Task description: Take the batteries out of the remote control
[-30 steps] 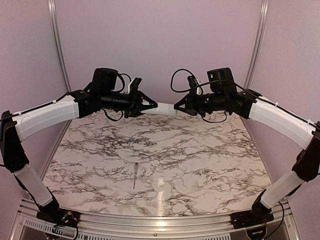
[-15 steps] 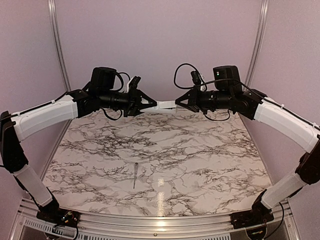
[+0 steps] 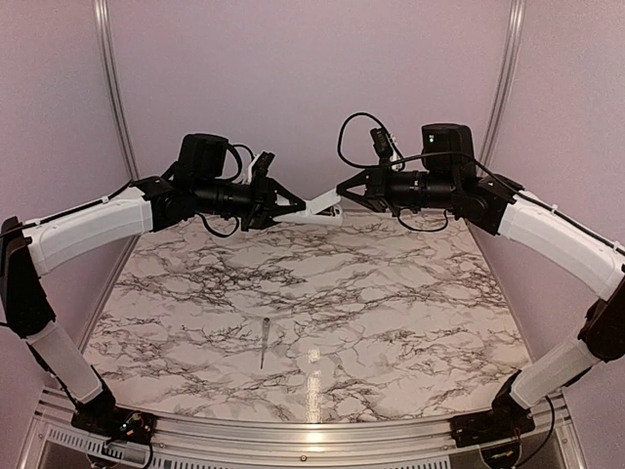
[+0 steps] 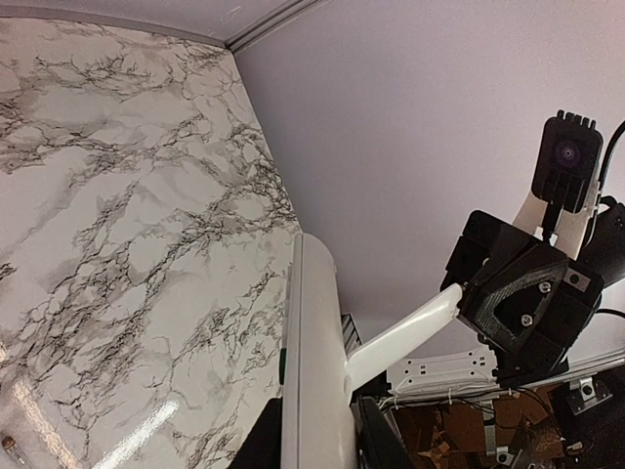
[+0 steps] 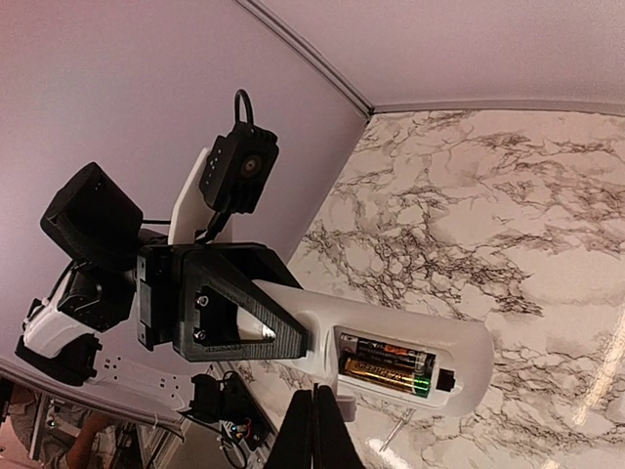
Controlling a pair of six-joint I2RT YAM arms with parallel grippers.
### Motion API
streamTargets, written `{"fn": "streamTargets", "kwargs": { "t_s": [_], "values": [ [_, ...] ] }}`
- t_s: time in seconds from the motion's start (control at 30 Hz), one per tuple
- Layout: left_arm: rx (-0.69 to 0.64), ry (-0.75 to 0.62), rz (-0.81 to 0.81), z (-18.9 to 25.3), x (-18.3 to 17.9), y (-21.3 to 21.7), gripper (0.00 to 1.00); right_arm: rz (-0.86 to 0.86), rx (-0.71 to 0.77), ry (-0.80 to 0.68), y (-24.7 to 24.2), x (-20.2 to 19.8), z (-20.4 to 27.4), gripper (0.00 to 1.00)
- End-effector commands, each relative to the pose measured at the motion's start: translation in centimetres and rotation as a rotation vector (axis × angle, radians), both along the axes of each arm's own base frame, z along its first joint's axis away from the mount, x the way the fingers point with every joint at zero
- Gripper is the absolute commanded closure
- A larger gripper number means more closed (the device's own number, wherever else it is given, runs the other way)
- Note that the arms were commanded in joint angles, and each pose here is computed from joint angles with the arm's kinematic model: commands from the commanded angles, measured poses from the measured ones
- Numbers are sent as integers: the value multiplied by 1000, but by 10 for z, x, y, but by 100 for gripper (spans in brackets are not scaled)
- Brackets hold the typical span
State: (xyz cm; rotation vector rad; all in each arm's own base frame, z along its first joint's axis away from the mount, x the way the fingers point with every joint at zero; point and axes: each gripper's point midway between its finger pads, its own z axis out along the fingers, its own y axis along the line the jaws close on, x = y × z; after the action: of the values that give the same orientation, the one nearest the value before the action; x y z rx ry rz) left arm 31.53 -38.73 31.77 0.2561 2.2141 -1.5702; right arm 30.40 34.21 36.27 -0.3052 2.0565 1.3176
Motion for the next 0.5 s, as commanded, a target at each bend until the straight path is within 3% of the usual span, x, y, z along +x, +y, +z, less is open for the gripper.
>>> {"fn": "streamTargets", "kwargs": {
  "t_s": [0.0, 0.47],
  "values": [
    [-51, -65, -35, 22, -10, -3, 100, 36, 0, 26, 6, -9, -8, 100],
    [-54, -66, -36, 22, -8, -5, 100, 53, -7, 39, 10, -8, -16, 100]
  ]
}}
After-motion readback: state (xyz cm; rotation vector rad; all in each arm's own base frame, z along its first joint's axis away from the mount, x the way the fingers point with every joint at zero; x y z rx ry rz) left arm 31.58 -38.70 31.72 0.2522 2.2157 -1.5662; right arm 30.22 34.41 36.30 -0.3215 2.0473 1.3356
